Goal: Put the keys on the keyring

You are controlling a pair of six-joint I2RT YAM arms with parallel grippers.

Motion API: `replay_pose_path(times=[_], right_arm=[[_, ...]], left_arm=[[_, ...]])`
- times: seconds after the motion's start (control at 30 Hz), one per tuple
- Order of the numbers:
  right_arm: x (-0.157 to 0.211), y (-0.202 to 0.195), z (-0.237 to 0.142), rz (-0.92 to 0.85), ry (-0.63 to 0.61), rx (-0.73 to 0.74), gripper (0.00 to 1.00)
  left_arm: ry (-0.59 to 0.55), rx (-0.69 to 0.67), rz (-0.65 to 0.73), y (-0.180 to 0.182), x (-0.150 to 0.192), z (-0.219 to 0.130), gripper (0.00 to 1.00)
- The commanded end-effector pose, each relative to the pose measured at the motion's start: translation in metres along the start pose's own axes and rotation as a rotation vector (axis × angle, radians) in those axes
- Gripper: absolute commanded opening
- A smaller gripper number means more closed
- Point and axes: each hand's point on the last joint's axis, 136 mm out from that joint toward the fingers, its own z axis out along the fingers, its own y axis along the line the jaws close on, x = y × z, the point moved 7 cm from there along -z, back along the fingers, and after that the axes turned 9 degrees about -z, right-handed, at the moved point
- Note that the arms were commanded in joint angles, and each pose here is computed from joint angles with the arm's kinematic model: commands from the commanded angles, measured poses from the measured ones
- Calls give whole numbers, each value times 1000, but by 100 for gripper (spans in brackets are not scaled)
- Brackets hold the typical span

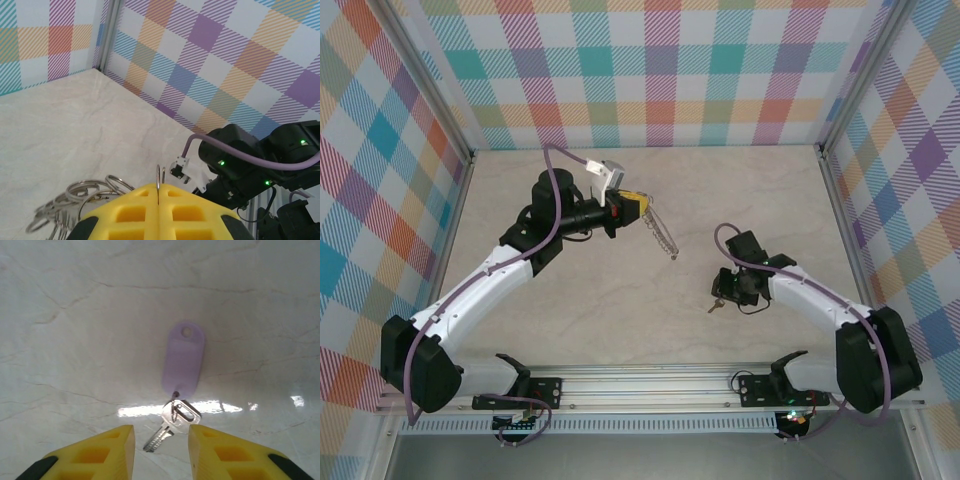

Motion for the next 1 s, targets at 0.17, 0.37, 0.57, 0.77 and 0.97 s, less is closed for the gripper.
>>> replay_pose_path(times=[0.17,0.37,0.57,0.77,0.97], right_arm=[[0,1,18,23,6,55,28],[1,1,25,26,25,80,23],[1,-1,24,20,23,98,21],[-1,0,25,11,25,100,18],[-3,1,25,6,22,99,16]], left_arm=[[-25,74,42,-15,-8,-2,0],[-21,86,50,-16,-7,-3,0],[-17,95,49,-15,-5,-1,0],[-16,101,45,-14,-3,1,0],[-16,108,42,-14,-3,1,0]])
